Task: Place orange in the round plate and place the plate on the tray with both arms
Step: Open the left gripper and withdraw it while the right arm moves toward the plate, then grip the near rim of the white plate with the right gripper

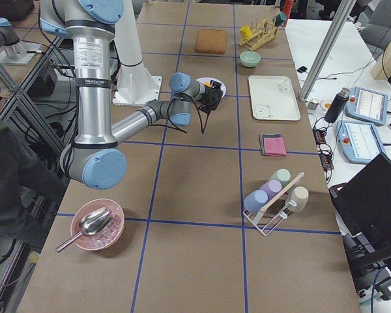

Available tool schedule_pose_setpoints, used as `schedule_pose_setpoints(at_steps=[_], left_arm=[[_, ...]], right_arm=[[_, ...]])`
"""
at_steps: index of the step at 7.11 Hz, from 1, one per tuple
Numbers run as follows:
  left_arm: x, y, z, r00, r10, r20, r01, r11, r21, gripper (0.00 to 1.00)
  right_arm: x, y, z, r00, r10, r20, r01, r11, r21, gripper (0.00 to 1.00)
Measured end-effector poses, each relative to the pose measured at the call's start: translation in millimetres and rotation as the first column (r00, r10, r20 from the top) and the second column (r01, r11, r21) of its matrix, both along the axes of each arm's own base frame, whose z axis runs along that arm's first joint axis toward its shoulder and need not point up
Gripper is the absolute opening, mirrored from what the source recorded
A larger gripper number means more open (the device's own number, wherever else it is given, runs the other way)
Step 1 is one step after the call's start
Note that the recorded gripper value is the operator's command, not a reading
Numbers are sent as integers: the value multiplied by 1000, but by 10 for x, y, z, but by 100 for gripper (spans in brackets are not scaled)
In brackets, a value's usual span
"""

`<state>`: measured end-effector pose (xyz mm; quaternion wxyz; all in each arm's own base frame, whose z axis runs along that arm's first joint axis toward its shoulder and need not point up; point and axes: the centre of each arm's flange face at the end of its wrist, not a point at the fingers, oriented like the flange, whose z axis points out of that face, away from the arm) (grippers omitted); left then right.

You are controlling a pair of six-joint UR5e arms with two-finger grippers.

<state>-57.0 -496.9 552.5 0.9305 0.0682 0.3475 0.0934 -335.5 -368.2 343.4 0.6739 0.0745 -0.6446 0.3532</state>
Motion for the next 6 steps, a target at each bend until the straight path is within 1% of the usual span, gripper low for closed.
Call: schedule_pose_setpoints(at_steps=[1, 2, 3, 4, 5, 6], left_arm=[[-154, 205, 262, 999, -20, -35, 19, 999, -41, 99], [-249, 380, 425, 997, -39, -63, 34, 997, -70, 99], [-320, 524, 524, 996, -55, -76, 49, 995, -89, 99], [-350, 594, 556, 995, -63, -81, 55, 994, -95, 99], [-360, 631, 573, 994, -66, -83, 58, 993, -100, 99], [-360, 649, 585, 994, -67, -83, 58, 993, -103, 99]], right_arm=[[-339, 294, -62, 998, 35, 44, -34, 999, -7, 95], [-613, 590, -78, 995, 60, 85, -60, 998, -3, 93], [-841, 832, -62, 990, 75, 118, -76, 997, 2, 89], [-1030, 966, -36, 987, 83, 137, -84, 996, -3, 84], [-1212, 1018, -20, 983, 93, 156, -89, 996, -28, 82], [-1365, 1030, -35, 978, 103, 180, -92, 994, -66, 80]])
